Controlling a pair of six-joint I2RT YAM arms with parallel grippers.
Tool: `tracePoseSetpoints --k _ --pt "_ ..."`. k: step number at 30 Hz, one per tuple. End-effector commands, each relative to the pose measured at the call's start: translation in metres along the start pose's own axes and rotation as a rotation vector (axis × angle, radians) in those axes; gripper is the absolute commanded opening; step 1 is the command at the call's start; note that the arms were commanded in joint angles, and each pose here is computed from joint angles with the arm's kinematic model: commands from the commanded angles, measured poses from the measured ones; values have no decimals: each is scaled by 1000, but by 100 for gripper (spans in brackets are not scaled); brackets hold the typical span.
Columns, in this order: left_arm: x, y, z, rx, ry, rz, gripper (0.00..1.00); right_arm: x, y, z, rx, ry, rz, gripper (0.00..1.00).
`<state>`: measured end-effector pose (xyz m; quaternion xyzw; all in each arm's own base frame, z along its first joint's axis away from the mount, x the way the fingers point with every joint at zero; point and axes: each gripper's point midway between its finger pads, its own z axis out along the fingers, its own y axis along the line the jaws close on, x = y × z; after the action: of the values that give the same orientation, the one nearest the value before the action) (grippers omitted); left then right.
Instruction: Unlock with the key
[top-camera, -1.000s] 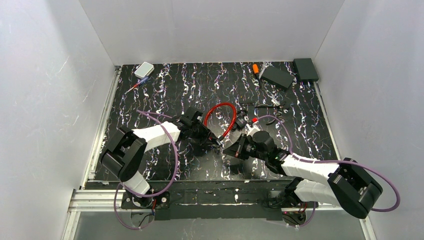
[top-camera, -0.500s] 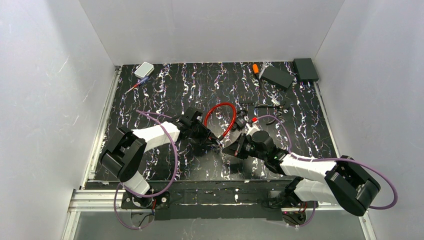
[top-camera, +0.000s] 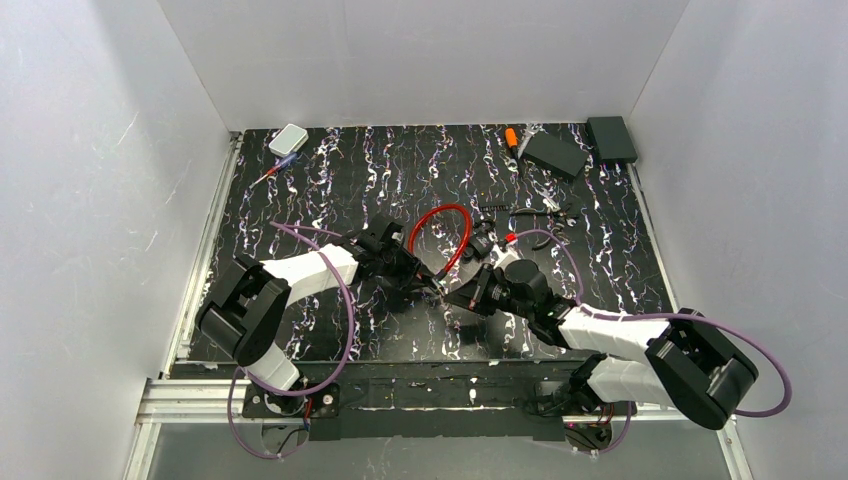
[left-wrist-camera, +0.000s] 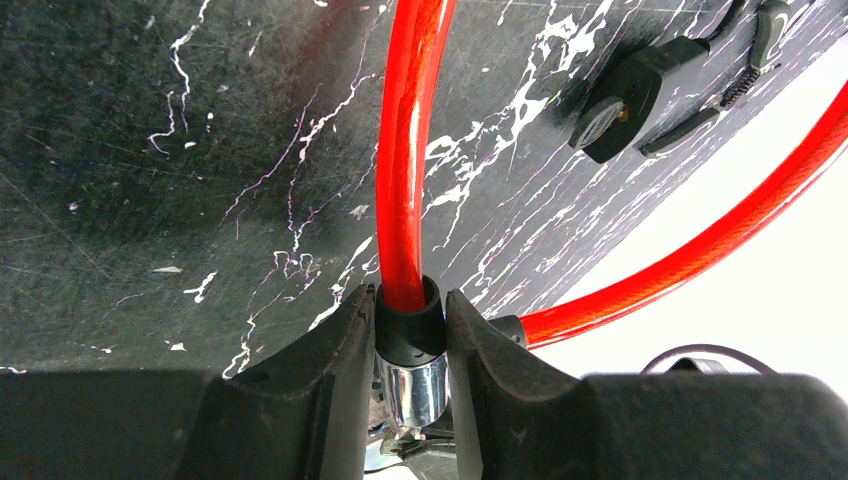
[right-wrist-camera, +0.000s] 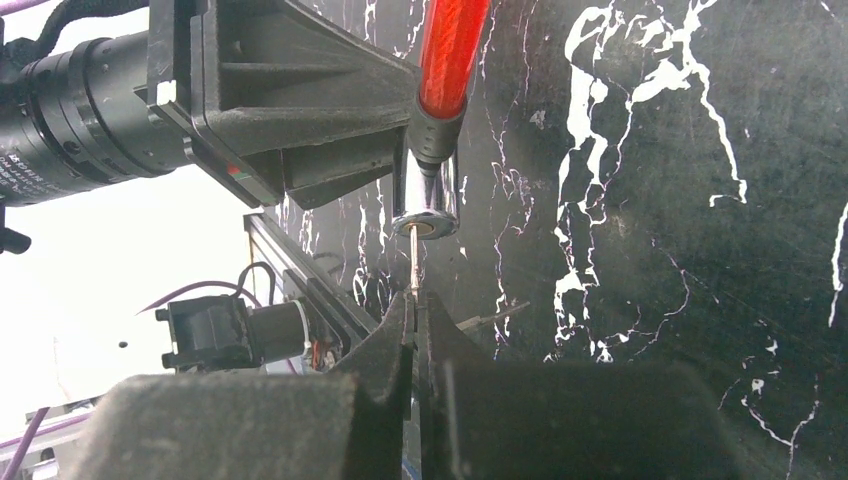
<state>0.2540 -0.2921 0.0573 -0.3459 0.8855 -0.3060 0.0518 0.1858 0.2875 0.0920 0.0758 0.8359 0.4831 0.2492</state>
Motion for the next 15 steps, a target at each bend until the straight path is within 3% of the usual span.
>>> tracePoseSetpoints --k 1,15 --pt "6 -20 -19 81 15 14 0 -17 17 6 -50 -50 2 1" --pt "6 -21 -19 77 13 21 0 -18 18 11 -51 -34 70 1"
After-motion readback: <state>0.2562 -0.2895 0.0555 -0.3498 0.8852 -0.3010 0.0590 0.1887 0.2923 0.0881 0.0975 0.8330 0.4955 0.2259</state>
